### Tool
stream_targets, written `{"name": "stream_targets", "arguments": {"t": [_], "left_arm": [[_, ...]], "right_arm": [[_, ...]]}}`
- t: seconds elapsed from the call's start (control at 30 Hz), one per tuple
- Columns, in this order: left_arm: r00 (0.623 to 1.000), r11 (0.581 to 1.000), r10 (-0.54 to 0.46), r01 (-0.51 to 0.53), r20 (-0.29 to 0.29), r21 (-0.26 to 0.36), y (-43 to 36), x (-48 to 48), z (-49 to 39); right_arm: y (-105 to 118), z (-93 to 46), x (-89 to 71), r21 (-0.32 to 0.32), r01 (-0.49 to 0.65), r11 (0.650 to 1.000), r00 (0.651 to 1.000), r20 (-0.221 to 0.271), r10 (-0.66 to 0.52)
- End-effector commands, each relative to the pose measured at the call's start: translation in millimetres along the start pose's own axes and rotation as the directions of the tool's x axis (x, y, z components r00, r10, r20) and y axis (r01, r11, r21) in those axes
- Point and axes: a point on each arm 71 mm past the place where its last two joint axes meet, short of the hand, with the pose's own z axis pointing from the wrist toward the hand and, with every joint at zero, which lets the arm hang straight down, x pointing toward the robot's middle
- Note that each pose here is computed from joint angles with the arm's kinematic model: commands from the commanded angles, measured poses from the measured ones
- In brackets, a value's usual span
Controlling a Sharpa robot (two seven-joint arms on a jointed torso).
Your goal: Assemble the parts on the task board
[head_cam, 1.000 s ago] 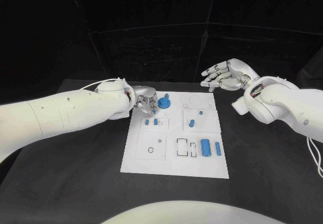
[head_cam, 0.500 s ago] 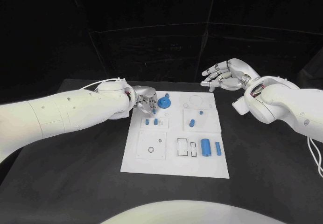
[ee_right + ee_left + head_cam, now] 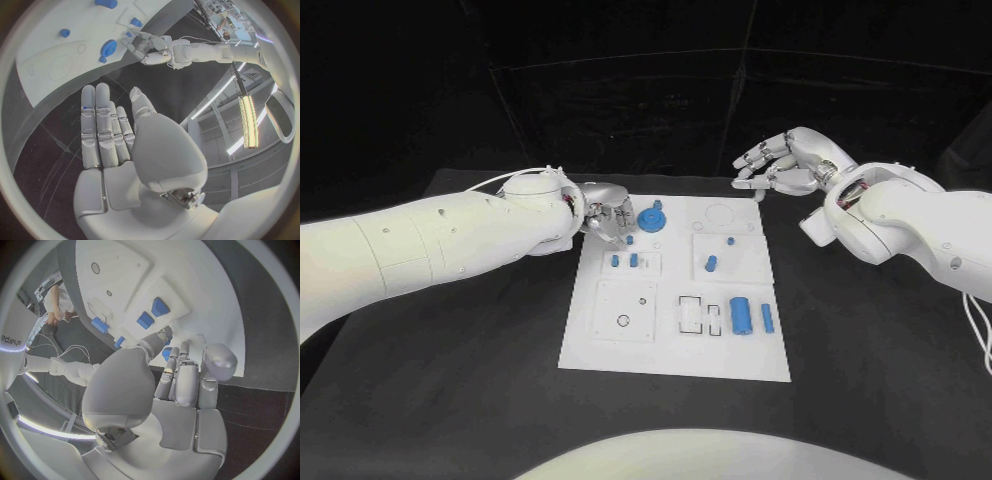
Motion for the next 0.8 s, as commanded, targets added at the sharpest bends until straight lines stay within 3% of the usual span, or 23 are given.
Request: {"name": "stream_targets", "arguments": {"t": [0.03, 0.17, 0.23, 0.3, 0.43, 0.5, 0.67, 0.8], "left_arm": [[0.999, 1.000, 0.000, 0.000, 0.041, -0.006, 4.7, -4.0, -2.9], [0.995, 0.998, -0.068, 0.067, 0.076, 0.011, 13.6, -7.3, -12.8], [0.982, 0.987, -0.158, 0.154, 0.105, 0.046, 17.6, -10.9, -19.0], [0.946, 0.953, -0.296, 0.283, 0.135, 0.107, 21.2, -16.0, -25.7], [0.799, 0.811, -0.577, 0.536, 0.170, 0.237, 26.5, -25.2, -37.2], [0.674, 0.690, -0.717, 0.653, 0.176, 0.311, 28.9, -29.8, -44.3], [0.465, 0.487, -0.871, 0.776, 0.157, 0.402, 31.1, -33.7, -55.3], [0.312, 0.343, -0.939, 0.841, 0.145, 0.417, 32.5, -33.0, -60.1]], "right_arm": [[-2.8, -0.1, 2.1, 0.016, 0.118, 0.993, 0.991, -0.067, -0.117], [-7.3, -0.2, 6.3, 0.020, 0.288, 0.957, 0.948, -0.149, -0.282], [-7.9, 0.4, 9.1, 0.008, 0.375, 0.927, 0.913, -0.179, -0.368], [-7.9, 1.4, 11.9, -0.008, 0.451, 0.892, 0.875, -0.195, -0.444], [-7.4, 2.3, 17.5, -0.036, 0.546, 0.837, 0.817, -0.200, -0.541], [-7.3, 2.7, 20.9, -0.050, 0.589, 0.807, 0.787, -0.195, -0.586], [-8.8, 2.5, 28.5, -0.072, 0.641, 0.764, 0.742, -0.200, -0.640], [-10.0, 2.4, 36.4, -0.088, 0.663, 0.743, 0.718, -0.205, -0.665]]}}
